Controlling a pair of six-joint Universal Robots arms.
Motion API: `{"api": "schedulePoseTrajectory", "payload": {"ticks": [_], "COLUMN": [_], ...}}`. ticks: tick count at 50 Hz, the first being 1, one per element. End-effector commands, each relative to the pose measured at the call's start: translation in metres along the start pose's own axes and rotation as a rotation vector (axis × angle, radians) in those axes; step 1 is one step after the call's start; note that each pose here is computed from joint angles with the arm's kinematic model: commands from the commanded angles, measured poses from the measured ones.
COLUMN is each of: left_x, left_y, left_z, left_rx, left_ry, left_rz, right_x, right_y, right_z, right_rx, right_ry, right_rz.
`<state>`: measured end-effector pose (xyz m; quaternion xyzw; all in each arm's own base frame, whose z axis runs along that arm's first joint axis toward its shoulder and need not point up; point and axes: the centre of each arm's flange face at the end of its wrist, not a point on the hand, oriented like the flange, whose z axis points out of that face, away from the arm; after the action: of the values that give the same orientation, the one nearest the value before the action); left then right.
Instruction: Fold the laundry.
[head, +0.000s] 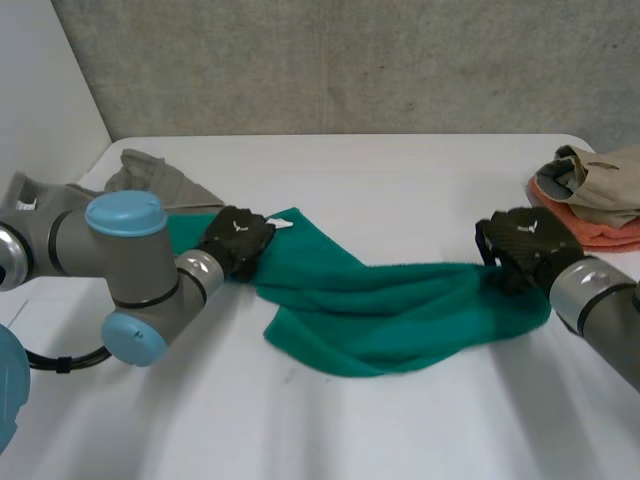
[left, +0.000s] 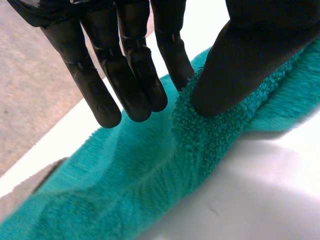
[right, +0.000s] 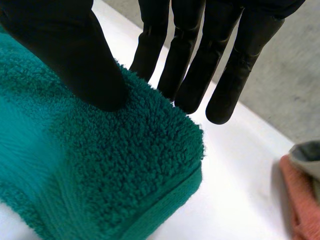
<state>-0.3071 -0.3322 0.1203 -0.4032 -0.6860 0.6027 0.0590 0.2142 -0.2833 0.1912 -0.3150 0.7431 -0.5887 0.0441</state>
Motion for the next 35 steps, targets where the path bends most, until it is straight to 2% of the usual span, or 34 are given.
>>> {"api": "schedulePoseTrajectory", "payload": {"ticks": [1,4,8,13,16,21,26,31,35], "left_x": [-0.025,-0.052,-0.076,-0.086,-0.089,-0.089,-0.086,-0.077,-0.067], "left_y": [-0.036,-0.077,-0.132,-0.176,-0.197,-0.216,-0.227,-0.214,-0.192], "left_z": [0.007,-0.003,-0.030,-0.065,-0.091,-0.128,-0.157,-0.155,-0.137], "left_rx": [0.091,0.207,0.377,0.496,0.555,0.611,0.654,0.612,0.533], "left_ry": [-0.171,-0.295,-0.396,-0.431,-0.441,-0.455,-0.464,-0.427,-0.376], "left_rz": [0.033,0.038,0.046,0.023,0.005,0.004,0.011,0.015,0.009], "right_x": [0.020,0.030,0.043,0.045,0.042,0.043,0.039,0.034,0.030], "right_y": [-0.038,-0.061,-0.089,-0.118,-0.143,-0.164,-0.167,-0.153,-0.146], "right_z": [0.015,0.021,0.023,0.012,-0.010,-0.038,-0.059,-0.067,-0.064], "right_rx": [0.147,0.244,0.360,0.479,0.564,0.622,0.571,0.419,0.374], "right_ry": [0.070,0.121,0.206,0.258,0.276,0.300,0.282,0.236,0.225], "right_rz": [-0.084,-0.132,-0.175,-0.205,-0.224,-0.237,-0.250,-0.308,-0.351]}}
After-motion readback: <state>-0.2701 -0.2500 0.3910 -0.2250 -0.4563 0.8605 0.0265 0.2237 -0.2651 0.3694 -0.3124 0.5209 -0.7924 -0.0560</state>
